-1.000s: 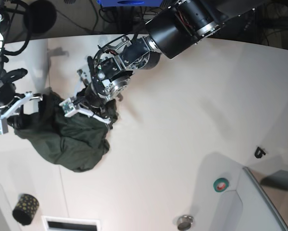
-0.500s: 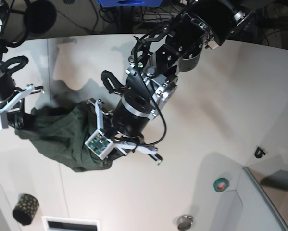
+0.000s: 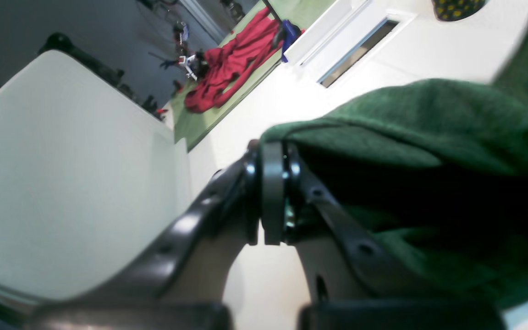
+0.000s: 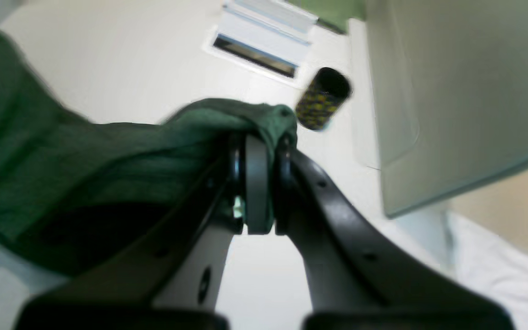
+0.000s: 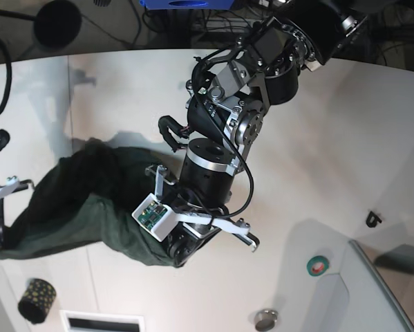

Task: Layout the t-shirt on the table in an organized manner, then fold the t-shirt properly
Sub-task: 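Lift the t-shirt with both grippers and pull the grippers apart, then swing the held t-shirt up and lay it flat across the table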

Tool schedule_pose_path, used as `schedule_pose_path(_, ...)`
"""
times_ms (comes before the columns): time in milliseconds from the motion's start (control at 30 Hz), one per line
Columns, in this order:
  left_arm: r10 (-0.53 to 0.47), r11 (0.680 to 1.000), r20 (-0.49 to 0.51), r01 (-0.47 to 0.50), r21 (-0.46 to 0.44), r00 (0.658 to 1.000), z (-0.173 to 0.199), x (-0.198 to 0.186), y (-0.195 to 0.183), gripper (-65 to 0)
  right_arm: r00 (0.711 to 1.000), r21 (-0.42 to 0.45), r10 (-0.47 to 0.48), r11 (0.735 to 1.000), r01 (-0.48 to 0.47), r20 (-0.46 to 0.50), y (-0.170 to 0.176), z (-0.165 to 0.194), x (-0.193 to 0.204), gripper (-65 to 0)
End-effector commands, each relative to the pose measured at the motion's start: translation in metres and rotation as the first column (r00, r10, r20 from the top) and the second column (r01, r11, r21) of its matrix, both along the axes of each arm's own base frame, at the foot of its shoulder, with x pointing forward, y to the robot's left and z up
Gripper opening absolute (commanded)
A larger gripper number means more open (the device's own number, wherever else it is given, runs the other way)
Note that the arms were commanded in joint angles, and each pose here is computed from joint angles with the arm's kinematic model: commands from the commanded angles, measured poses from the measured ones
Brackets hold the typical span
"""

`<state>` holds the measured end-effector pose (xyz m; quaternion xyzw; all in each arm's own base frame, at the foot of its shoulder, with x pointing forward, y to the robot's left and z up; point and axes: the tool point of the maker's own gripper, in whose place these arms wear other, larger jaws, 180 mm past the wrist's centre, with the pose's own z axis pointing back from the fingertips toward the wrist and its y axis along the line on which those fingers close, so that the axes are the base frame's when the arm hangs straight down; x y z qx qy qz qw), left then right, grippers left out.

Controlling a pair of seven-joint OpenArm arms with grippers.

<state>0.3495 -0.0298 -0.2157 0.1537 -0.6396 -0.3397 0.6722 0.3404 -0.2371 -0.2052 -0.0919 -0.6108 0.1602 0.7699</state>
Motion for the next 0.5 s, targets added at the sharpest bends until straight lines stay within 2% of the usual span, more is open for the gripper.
schedule_pose_path(0, 0.005, 1.0, 0.074, -0.005, -0.005, 0.997, 0.02, 0.005, 0.004, -65.0, 0.996, -0.027, 0.011, 1.0, -0.008, 0.084, -0.004, 0.028, 0.007, -64.2)
schedule_pose_path(200, 0.101, 0.995, 0.184, -0.102, -0.005, 0.978, 0.039, 0.021, 0.046, -65.0, 0.986, -0.074, 0.019, 0.997, -0.007, 0.166, -0.01, 0.063, 0.022, -64.2)
schedule_pose_path(467, 0.131, 0.984, 0.293, -0.159, 0.074, 0.947, 0.069, 0.042, 0.083, -65.0, 0.969, -0.077, 0.049, 0.997, -0.032, 0.241, 0.002, 0.092, 0.035, -64.2)
